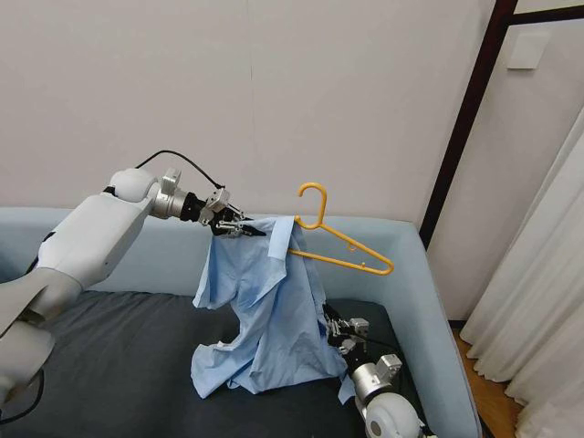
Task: Pick up the clothes from the sofa and hang them on the clothes hanger.
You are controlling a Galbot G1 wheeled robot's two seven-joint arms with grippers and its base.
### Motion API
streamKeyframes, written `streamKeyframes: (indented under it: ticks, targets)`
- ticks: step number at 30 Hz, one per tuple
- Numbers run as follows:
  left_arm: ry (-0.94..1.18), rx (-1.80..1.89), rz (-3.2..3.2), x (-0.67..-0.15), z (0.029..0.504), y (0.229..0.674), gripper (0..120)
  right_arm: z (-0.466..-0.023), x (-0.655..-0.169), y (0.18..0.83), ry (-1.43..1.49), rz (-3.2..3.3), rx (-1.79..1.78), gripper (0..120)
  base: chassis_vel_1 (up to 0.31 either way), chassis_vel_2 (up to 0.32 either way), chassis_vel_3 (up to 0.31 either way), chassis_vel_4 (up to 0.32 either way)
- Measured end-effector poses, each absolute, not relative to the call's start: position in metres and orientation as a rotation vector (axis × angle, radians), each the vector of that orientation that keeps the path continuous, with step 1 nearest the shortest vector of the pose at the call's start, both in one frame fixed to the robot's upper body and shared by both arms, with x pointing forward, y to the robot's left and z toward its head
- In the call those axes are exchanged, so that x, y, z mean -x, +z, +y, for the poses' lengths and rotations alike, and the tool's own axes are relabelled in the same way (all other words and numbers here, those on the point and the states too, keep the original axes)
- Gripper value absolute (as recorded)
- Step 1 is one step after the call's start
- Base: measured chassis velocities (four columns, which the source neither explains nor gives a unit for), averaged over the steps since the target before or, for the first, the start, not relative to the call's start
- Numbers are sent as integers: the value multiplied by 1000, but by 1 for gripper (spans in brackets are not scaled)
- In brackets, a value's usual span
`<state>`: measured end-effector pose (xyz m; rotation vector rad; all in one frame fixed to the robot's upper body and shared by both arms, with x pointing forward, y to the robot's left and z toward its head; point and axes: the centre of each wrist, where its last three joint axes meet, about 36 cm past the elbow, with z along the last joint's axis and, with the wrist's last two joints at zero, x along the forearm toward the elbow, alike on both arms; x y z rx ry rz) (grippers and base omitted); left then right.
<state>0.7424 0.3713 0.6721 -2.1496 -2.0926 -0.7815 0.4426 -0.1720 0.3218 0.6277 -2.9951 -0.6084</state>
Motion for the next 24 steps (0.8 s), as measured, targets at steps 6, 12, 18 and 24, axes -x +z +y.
streamKeyframes:
  ticks: [6,12,18,24]
  targets:
    - [-786,2147,-2093,-744,370,670,7,-170,-442,325,-654,-2984,-664,20,0,0,0,0]
    - [-792,2145,-2096,-745,371,671,7,-169,-443,324,-633,-2985,-665,43,0,0,0,0]
    - [-795,2143,-2097,-744,372,672,7,-169,-445,324,-615,-2981,-652,66,0,0,0,0]
    - [-797,2143,-2097,-744,373,672,7,-169,-449,324,-587,-2981,-660,81,0,0,0,0]
